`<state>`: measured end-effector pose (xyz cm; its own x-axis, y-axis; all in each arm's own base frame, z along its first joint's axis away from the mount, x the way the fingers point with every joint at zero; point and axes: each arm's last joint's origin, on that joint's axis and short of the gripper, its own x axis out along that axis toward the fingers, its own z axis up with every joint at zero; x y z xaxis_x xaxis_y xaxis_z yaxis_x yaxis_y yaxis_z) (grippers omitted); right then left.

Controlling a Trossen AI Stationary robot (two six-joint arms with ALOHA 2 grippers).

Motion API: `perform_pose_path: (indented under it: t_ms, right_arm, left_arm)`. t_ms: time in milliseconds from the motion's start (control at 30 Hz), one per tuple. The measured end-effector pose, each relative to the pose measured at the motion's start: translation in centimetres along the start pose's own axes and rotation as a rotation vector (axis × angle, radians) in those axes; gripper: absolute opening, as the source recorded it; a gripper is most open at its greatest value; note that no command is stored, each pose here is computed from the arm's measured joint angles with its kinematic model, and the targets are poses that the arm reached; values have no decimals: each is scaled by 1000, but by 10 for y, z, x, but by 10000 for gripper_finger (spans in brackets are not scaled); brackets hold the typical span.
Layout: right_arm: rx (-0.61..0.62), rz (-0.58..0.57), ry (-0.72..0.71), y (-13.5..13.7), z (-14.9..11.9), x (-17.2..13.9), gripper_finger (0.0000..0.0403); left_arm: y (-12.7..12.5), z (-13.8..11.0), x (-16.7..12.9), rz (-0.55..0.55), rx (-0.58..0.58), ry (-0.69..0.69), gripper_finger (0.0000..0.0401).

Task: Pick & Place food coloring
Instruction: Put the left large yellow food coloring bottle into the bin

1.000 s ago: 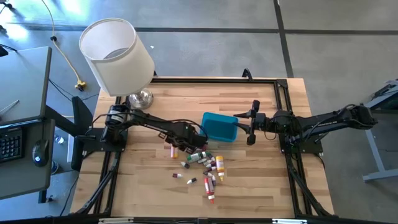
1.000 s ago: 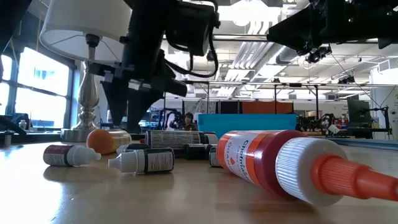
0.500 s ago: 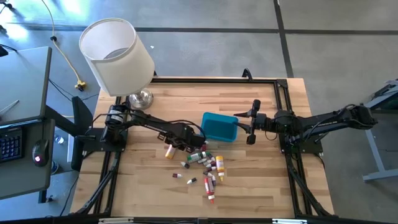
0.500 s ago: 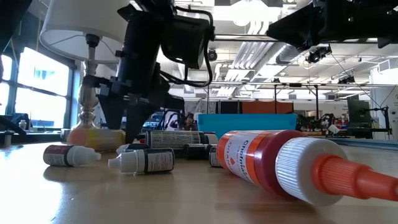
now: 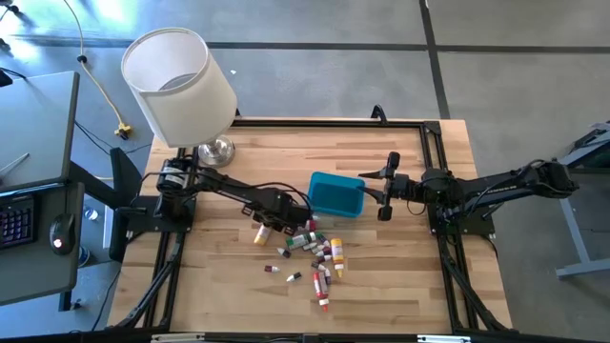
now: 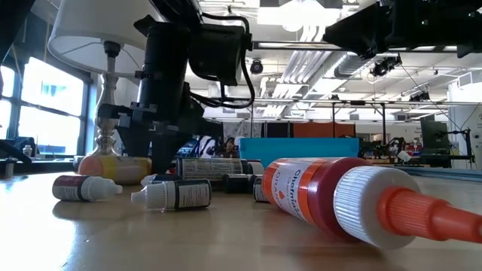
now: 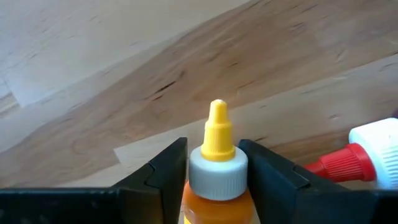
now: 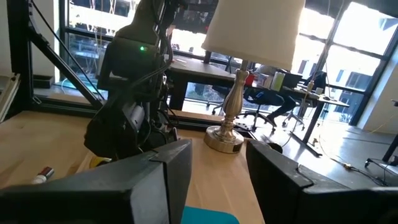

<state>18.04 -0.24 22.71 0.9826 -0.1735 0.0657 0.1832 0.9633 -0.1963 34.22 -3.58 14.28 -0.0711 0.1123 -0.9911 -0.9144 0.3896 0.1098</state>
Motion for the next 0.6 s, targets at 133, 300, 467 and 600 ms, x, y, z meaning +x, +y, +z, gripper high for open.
perform_pose_path:
  t_ms: [133, 300, 467, 600]
  right_arm:
    - [1, -1, -6, 0, 1, 0, 145]
    - [6, -5, -24, -1, 2, 0, 146]
    - [5, -7, -31, -1, 3, 0, 139]
    - [-20, -61, -54, -4, 9, -4, 135]
  left_arm:
    - [0, 0, 1, 4, 10, 6, 113]
    - [-3, 2, -7, 5, 51, -15, 94]
    - [-15, 12, -38, 10, 84, -125, 95]
    - [-23, 19, -81, -14, 148, -282, 99]
